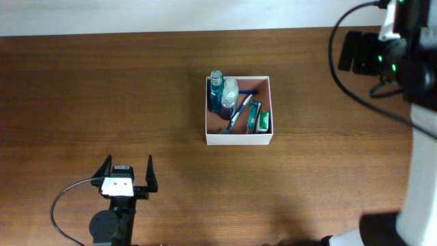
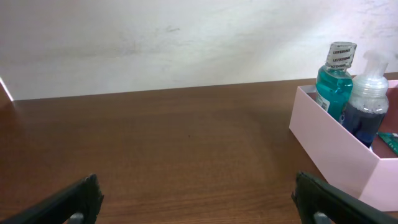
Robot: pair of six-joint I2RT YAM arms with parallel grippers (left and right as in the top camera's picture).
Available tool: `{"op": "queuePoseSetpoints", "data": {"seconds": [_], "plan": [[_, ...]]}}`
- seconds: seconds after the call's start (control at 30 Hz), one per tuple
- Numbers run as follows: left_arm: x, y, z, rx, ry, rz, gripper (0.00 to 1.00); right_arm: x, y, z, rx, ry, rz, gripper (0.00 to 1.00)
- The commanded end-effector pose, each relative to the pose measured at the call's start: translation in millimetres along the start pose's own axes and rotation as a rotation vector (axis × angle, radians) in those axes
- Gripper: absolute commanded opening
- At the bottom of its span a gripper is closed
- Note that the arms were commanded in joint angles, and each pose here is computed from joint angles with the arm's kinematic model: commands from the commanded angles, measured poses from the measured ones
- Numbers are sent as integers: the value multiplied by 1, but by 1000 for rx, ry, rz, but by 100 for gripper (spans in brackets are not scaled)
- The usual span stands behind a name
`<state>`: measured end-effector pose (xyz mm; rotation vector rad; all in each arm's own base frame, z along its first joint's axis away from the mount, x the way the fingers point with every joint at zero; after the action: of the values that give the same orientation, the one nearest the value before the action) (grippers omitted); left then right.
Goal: Pack container
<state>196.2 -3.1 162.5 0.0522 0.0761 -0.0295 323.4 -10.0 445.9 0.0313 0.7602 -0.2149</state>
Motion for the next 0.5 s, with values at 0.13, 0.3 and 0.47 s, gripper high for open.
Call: {"op": "queuePoseSetpoints", "data": {"seconds": [0.13,0.3,0.47], "plan": [[0,-1,-1,15,-6,-8,99,-54,-6,-32,37,-235,108,98],[0,-1,-1,15,-6,-8,100,-58,-12,-74,61,-372,141,98],[0,-1,-1,15,-6,-8,99,-40,-18,-142,62,-379,144,98]]}}
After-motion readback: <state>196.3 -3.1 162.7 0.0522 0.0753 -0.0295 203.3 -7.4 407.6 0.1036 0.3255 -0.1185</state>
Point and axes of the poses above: each gripper's point midway between its finger pads, its own x axis out along the fingers, its own y axis along the line the jaws close on, z = x × y, the point moved 5 cm from there along -x, back along the fingers
